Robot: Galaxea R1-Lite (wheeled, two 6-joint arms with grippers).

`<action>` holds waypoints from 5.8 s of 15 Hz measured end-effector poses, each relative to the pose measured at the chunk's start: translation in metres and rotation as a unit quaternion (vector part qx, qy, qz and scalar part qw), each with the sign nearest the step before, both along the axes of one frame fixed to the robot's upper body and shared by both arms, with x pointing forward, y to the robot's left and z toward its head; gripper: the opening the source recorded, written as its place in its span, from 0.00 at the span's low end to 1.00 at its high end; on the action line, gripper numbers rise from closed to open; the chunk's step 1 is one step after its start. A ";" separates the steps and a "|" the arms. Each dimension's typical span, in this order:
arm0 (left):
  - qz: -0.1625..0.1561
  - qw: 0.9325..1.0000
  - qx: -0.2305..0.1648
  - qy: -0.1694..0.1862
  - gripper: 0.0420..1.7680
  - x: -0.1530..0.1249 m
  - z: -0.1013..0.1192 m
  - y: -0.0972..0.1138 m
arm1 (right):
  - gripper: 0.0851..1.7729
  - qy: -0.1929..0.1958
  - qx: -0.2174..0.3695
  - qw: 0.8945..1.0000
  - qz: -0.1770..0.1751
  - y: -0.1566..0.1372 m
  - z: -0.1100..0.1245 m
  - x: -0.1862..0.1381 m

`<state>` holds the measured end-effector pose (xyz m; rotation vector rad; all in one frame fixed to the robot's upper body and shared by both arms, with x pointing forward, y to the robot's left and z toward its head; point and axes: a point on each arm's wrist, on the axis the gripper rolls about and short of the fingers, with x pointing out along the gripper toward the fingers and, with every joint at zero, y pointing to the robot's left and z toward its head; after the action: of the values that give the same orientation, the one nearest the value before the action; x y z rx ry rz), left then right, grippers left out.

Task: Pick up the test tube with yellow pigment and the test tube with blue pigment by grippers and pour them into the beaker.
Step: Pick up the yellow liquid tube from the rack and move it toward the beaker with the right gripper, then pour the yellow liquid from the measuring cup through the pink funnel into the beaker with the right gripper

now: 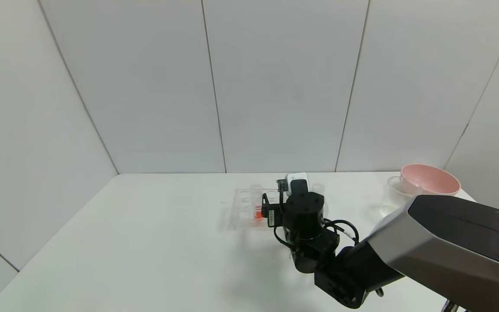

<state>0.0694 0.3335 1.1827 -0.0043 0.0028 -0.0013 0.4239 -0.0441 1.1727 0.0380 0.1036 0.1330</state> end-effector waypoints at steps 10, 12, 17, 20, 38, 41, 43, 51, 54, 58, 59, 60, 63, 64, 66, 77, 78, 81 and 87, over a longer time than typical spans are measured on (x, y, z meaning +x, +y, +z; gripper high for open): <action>0.000 1.000 0.000 0.000 1.00 0.000 0.000 0.000 | 0.69 0.003 0.003 1.000 0.018 -0.015 -0.007 0.004; 0.000 1.000 0.000 0.000 1.00 0.000 0.000 0.000 | 0.54 0.003 0.003 1.000 0.019 -0.015 -0.007 0.004; 0.000 1.000 0.000 0.000 1.00 0.000 0.000 0.000 | 0.25 0.003 0.004 1.000 0.019 -0.016 -0.007 0.004; 0.000 1.000 0.000 0.000 1.00 0.000 0.000 0.000 | 0.25 0.004 0.003 1.000 0.019 -0.016 -0.007 0.003; 0.000 1.000 0.000 0.000 1.00 0.000 0.000 0.000 | 0.25 -0.062 -0.010 0.996 0.055 -0.029 0.078 -0.026; 0.000 1.000 0.000 0.000 1.00 0.000 0.000 0.000 | 0.25 -0.064 -0.013 0.996 0.059 -0.027 0.079 -0.028; 0.000 1.000 0.000 0.000 1.00 0.000 0.000 0.000 | 0.25 -0.067 -0.012 0.996 0.061 -0.026 0.081 -0.030; 0.000 1.000 0.000 0.000 1.00 0.000 0.000 0.000 | 0.25 -0.021 -0.041 0.964 0.262 -0.075 0.096 -0.055; 0.000 1.000 0.000 0.000 1.00 0.000 0.000 0.000 | 0.25 -0.006 -0.033 0.946 0.323 -0.130 0.107 -0.049; 0.000 1.000 0.000 0.000 1.00 0.000 0.000 0.000 | 0.25 -0.012 -0.053 0.930 0.363 -0.209 0.114 -0.032; 0.000 1.000 0.000 0.000 1.00 0.000 0.000 0.000 | 0.25 -0.007 -0.057 0.926 0.372 -0.227 0.114 -0.029; 0.000 1.000 0.000 0.000 1.00 0.000 0.000 0.000 | 0.25 0.002 -0.059 0.923 0.380 -0.244 0.114 -0.025; 0.000 1.000 0.000 0.000 1.00 0.000 0.000 0.000 | 0.25 0.027 -0.073 0.922 0.379 -0.280 0.123 -0.011; 0.000 1.000 0.000 0.000 1.00 0.000 0.000 0.000 | 0.25 0.039 -0.081 0.921 0.378 -0.291 0.125 -0.006; 0.000 1.000 0.000 0.000 1.00 0.000 0.000 0.000 | 0.25 0.050 -0.112 0.916 0.382 -0.311 0.130 0.001; 0.000 1.000 0.000 0.000 1.00 0.000 0.000 0.000 | 0.25 0.119 -0.243 0.903 0.333 -0.383 0.161 0.042; 0.000 1.000 0.000 0.000 1.00 0.000 0.000 0.000 | 0.25 0.134 -0.264 0.897 0.327 -0.389 0.162 0.043; 0.000 1.000 0.000 0.000 1.00 0.000 0.000 0.000 | 0.25 0.150 -0.292 0.889 0.319 -0.398 0.166 0.052; 0.000 1.000 0.000 0.000 1.00 0.000 0.000 0.000 | 0.25 0.165 -0.326 0.877 0.312 -0.397 0.155 0.065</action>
<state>0.0694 0.3335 1.1827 -0.0043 0.0023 -0.0017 0.4889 -0.4411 1.3274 -0.6605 0.4998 0.7351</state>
